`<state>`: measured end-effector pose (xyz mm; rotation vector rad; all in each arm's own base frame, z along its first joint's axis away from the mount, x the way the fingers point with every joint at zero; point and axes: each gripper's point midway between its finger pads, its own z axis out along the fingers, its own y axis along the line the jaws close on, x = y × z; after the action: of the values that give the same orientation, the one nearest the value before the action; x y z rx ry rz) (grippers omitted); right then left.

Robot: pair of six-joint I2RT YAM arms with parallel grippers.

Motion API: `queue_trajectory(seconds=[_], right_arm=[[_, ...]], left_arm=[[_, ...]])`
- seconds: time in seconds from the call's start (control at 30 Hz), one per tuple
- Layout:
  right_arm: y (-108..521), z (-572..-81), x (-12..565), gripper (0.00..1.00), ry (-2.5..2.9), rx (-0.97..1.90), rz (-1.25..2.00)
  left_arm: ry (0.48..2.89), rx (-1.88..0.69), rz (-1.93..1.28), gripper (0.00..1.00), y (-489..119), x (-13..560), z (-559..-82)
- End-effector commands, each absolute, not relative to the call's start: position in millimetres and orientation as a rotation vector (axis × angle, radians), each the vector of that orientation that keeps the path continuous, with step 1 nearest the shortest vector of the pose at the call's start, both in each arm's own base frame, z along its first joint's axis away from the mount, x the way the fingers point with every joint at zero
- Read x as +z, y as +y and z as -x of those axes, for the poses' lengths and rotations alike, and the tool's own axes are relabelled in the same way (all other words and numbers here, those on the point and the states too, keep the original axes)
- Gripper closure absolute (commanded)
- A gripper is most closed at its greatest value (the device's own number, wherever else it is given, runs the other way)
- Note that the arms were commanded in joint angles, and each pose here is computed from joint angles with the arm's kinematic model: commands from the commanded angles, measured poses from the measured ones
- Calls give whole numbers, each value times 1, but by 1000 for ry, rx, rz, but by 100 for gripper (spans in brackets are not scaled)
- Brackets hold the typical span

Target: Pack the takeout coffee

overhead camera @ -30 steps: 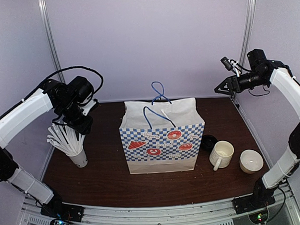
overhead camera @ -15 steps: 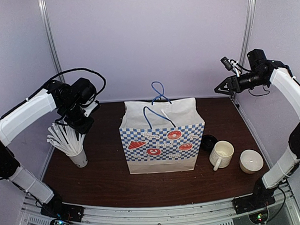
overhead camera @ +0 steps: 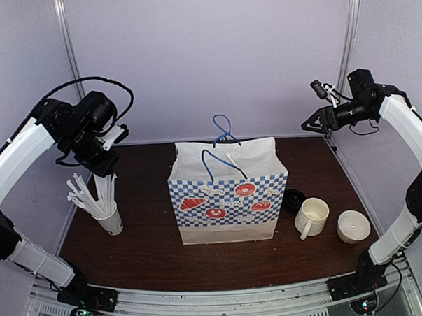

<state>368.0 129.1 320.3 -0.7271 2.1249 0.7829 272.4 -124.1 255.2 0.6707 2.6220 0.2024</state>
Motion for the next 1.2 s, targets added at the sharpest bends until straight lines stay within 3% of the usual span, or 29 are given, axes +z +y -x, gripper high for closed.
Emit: queue_trajectory(seconds=[0.0,0.33,0.73,1.0,1.17], right_arm=[[131,-372,326,20,2112,813,726],[131,-369,327,20,2112,807,725],[131,-369,323,20,2115,817,726],[131,-369,320,19,2118,812,726],[131,-371,319,20,2121,815,726]], left_arm=[[2563,202,-625,97,-109,291,-256],[2516,214,-601,99,-104,314,-256],[2559,172,-665,100,-126,254,-272],[2583,177,-713,78,-129,247,-273],[2589,166,-728,81,-131,243,-272]])
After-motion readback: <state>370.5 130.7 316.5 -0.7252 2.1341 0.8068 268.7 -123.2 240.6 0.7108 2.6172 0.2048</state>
